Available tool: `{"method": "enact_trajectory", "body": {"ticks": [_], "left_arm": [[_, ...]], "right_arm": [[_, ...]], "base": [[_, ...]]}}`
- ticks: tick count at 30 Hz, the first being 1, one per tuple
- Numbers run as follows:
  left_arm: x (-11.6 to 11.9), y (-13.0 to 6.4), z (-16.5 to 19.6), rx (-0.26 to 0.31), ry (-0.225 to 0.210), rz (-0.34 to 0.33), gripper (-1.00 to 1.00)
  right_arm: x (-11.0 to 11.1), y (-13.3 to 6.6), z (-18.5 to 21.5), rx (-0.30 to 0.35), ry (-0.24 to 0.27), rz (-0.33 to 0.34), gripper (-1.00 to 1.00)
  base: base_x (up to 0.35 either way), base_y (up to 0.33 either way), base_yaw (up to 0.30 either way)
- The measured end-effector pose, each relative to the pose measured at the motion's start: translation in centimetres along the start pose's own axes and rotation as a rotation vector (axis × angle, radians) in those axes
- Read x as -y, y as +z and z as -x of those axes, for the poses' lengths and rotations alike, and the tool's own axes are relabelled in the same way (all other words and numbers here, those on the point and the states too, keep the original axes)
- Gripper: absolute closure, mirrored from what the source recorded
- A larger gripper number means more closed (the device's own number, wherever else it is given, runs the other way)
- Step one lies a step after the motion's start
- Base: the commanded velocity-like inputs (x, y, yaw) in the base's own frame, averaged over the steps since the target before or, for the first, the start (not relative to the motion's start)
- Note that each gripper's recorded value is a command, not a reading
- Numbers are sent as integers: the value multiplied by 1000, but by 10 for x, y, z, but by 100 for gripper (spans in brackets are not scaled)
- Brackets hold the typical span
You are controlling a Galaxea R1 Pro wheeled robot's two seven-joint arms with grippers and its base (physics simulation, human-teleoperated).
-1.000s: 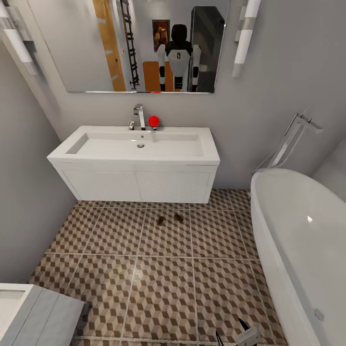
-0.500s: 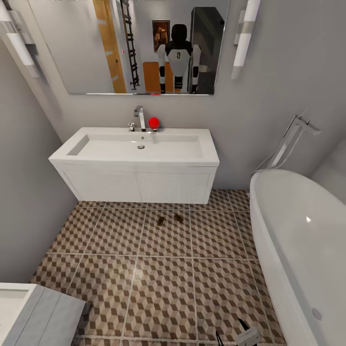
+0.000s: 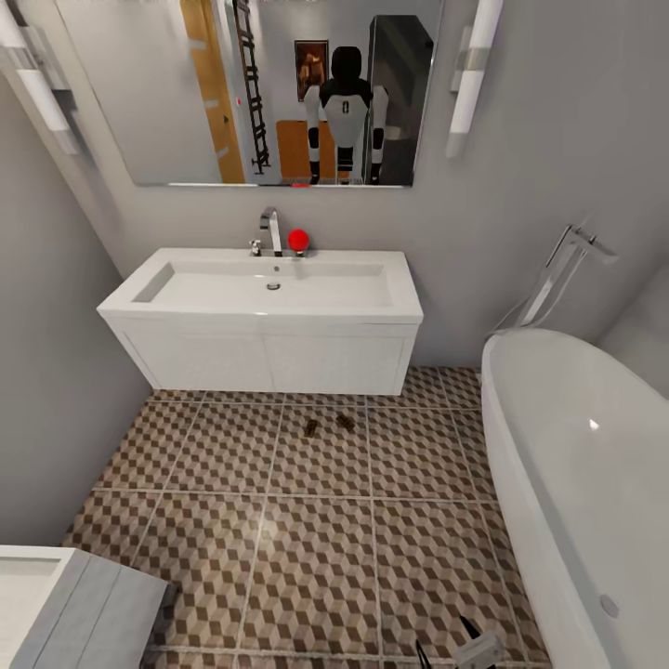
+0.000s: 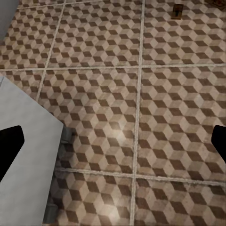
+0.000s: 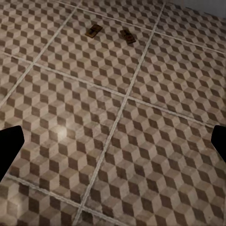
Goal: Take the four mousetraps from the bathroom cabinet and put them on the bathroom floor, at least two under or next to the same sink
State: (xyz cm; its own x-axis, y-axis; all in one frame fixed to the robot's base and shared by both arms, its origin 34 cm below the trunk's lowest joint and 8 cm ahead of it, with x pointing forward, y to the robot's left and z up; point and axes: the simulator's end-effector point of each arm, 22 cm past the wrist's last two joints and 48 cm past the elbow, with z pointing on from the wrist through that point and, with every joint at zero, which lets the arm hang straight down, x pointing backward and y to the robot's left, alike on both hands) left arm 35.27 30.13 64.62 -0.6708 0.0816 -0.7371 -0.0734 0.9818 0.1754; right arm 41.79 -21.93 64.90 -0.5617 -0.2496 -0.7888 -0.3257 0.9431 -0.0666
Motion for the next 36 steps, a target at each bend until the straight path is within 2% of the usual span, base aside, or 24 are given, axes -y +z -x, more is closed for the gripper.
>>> {"method": "enact_trajectory", "body": {"ticks": [12,29,36], "left_arm": [[-2,-10,5,1,0,0,-100],[-5,-20,18,24,-4,2,-100],[-4,-21,13,-13,5,0,-100]], "right_arm": [[-13,-7,10,8,15,10,-100],[-13,-18,26,31,12,4,-100],[-11,-18,31,42,9,1,-100]], "base": [[0,0,0],[0,0,0],[0,0,0]]}}
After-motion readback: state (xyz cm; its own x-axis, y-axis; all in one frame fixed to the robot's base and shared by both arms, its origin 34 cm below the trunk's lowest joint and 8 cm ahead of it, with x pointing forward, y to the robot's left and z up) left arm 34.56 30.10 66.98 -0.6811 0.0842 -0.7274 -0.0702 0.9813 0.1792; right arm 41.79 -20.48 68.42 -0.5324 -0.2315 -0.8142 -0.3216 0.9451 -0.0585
